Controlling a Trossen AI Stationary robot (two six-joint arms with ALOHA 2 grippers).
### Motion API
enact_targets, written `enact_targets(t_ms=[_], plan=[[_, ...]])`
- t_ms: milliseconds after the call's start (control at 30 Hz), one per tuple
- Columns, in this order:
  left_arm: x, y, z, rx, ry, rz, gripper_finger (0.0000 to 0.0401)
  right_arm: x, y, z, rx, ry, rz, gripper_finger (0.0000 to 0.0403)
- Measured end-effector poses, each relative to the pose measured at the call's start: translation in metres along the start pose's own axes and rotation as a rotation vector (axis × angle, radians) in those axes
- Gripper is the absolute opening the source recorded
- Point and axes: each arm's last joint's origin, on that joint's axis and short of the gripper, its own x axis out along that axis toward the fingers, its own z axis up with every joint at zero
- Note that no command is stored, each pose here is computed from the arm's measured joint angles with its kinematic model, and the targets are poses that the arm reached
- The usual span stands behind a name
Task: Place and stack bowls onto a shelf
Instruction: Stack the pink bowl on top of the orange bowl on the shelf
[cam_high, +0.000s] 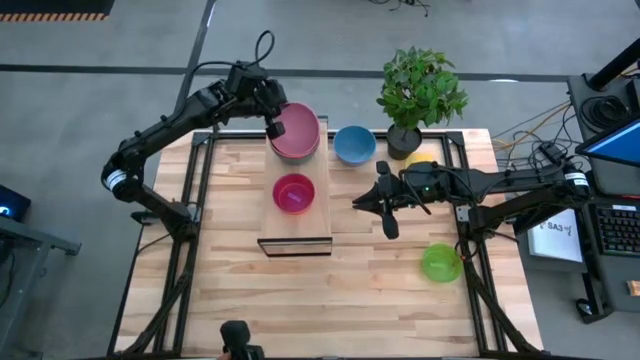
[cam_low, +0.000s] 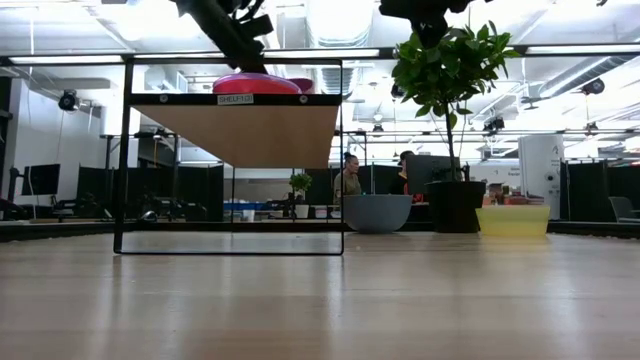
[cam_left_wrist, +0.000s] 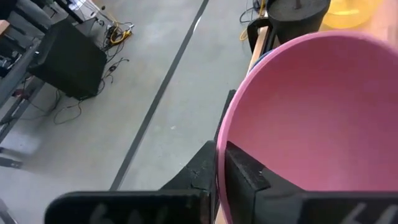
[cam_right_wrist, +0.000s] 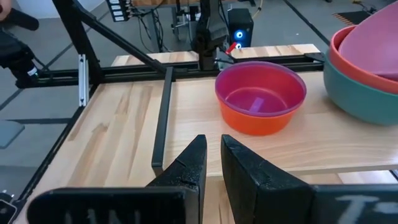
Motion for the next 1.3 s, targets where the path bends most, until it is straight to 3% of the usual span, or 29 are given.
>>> enact_targets(t_ms=[500,767,967,1300], plan=[[-0.016,0.007,0.011,-0.147,-0.011,0.007,0.0001,0.000,0.001,-0.001,0.062,0.005,0.004,0.0038],[-0.041,0.016,0.015,-0.314,0.114,-0.025,0.0001,0.000,0.004,-0.003,0.061,0.026,0.012,0.0038],[-0.035,0.015,0.011,-0.402,0.181,-0.038,0.0000,0.000,0.004,-0.003,0.079,0.027,0.012,0.0038],[-0.011,0.012,0.006,-0.437,0.242,-0.055,0.0017,0.001,0.008,-0.007,0.081,0.061,0.025,0.0038]])
